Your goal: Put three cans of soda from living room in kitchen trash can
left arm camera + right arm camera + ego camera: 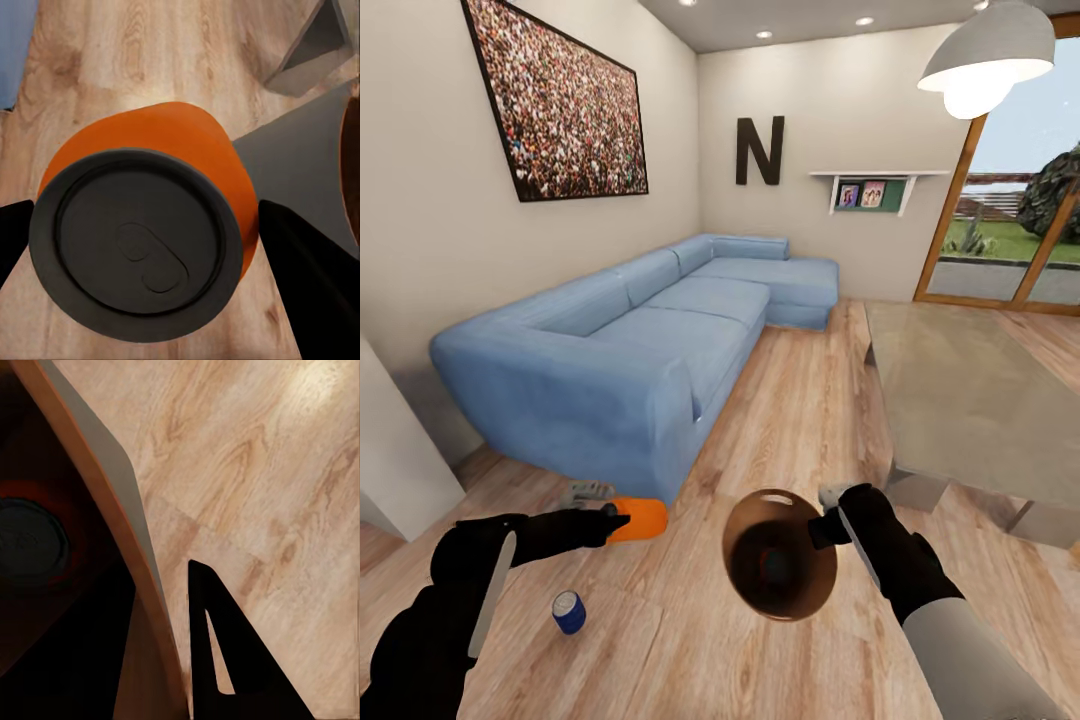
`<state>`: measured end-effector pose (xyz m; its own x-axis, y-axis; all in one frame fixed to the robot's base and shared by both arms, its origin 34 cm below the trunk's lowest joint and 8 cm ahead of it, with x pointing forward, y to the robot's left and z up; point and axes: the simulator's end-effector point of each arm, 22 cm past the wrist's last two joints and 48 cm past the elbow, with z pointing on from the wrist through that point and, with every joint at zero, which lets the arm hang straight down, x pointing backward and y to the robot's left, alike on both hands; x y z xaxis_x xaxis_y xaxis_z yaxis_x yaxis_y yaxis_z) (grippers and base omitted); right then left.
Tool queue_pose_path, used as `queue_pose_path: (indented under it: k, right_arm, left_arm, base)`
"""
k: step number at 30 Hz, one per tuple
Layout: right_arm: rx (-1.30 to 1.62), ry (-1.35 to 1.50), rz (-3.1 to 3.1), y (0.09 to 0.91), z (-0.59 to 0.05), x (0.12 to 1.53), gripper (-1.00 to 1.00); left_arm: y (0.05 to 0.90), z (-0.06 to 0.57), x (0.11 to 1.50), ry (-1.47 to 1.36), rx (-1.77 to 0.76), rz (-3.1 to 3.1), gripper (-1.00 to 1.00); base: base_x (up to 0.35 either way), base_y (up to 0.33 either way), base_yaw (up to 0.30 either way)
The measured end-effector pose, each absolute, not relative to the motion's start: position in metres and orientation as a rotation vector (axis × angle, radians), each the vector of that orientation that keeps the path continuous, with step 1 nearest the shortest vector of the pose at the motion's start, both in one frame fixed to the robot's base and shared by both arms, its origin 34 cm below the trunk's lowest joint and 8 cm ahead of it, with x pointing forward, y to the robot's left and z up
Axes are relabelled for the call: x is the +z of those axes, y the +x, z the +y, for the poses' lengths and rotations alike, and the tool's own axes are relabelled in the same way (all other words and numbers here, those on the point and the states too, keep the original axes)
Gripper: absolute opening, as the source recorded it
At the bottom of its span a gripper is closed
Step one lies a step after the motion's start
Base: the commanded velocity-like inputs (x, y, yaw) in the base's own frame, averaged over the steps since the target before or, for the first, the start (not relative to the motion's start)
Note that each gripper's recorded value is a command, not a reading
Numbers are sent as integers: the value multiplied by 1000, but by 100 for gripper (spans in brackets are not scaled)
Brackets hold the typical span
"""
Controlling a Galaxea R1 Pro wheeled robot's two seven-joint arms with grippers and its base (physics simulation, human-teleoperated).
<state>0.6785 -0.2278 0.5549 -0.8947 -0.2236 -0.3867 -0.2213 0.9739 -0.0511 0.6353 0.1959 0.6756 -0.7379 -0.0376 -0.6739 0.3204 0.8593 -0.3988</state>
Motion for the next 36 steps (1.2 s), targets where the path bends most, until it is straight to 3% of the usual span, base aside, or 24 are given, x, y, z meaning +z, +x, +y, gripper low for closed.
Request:
queue_pose_path:
  k: [23,36]
  right_arm:
    - [-9,-339,2750,671,-223,544,-100]
    - [21,-422,2745,667,-190,543,-100]
  left_arm:
    - [590,110,743,500,-1182,2111,-100]
    - [583,94,751,545,-1247,2082,-100]
  base:
    - [0,0,0]
    - [0,0,0]
